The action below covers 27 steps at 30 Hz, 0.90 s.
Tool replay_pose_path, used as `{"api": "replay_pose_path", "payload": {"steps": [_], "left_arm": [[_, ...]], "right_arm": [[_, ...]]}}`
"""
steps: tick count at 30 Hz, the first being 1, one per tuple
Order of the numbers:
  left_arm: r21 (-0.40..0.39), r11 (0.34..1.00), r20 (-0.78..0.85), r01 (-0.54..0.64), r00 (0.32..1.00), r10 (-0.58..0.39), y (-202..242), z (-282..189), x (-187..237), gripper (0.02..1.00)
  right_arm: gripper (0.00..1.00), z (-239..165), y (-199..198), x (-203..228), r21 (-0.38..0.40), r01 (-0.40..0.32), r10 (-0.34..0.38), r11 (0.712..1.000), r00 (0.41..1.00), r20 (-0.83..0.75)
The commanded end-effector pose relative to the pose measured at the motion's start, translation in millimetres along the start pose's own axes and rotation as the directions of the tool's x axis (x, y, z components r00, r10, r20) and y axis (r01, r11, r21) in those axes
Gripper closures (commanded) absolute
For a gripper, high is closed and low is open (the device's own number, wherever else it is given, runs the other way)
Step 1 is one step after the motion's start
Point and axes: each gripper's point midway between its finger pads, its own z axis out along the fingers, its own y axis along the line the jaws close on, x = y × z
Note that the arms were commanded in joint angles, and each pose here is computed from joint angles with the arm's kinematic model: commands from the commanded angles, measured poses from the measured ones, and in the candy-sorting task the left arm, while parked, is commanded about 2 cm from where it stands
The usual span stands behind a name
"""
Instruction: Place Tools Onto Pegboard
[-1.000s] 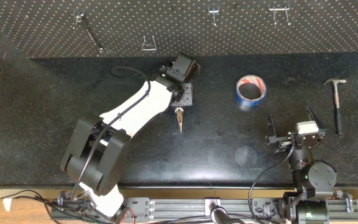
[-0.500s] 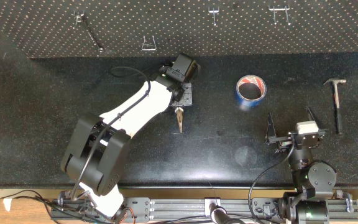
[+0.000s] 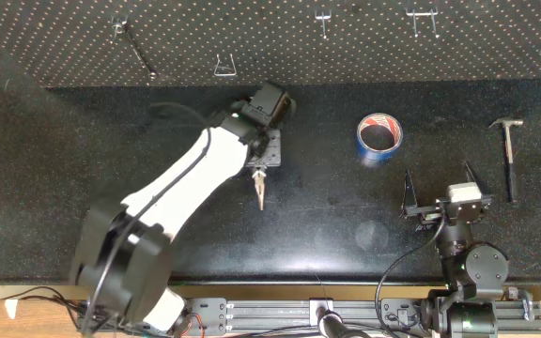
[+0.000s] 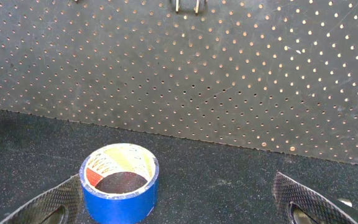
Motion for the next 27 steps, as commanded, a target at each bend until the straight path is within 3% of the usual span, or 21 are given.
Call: {"api": "replay_pose_path", "payload": {"steps": [1, 3, 7, 11, 14, 16, 18, 23, 27], "left_arm": [[-0.004, 1.000, 0.096, 0.017, 0.995, -0.016, 17, -58, -4, 0.989], [-0.001, 1.000, 0.168, 0.029, 0.985, -0.028, 25, -84, -8, 0.989], [-0.068, 0.995, 0.297, 0.068, 0.954, -0.044, 62, -132, -3, 0.989], [-0.113, 0.986, 0.409, 0.123, 0.910, -0.066, 89, -154, -1, 0.989], [-0.081, 0.975, 0.486, 0.205, 0.863, -0.141, 103, -156, -19, 0.989], [-0.050, 0.978, 0.564, 0.203, 0.814, -0.140, 102, -158, -42, 0.989], [0.001, 0.985, 0.695, 0.173, 0.708, -0.125, 97, -170, -75, 0.991], [0.097, 0.975, 0.782, 0.198, 0.591, -0.197, 112, -197, -70, 0.989], [0.088, 0.988, 0.876, 0.129, 0.462, -0.139, 108, -222, -84, 0.989]], "right_arm": [[0.003, 0, 1, 1, -0.005, 0.010, -0.010, 1.000, 1.000, -0.001], [0.003, 0, 1, 1, -0.005, 0.010, -0.010, 1.000, 1.000, -0.001], [0.003, 0, 1, 1, -0.005, 0.010, -0.010, 1.000, 1.000, -0.001], [0.003, 0, 1, 1, -0.005, 0.010, -0.010, 1.000, 1.000, -0.001], [0.003, 0, 1, 1, -0.005, 0.010, -0.010, 1.000, 1.000, -0.001], [0.003, 0, 1, 1, -0.005, 0.010, -0.010, 1.000, 1.000, -0.001], [0.003, 0, 1, 1, -0.005, 0.010, -0.010, 1.000, 1.000, -0.001], [0.003, 0, 1, 1, -0.005, 0.010, -0.010, 1.000, 1.000, -0.001], [0.003, 0, 1, 1, -0.005, 0.010, -0.010, 1.000, 1.000, -0.001]]}}
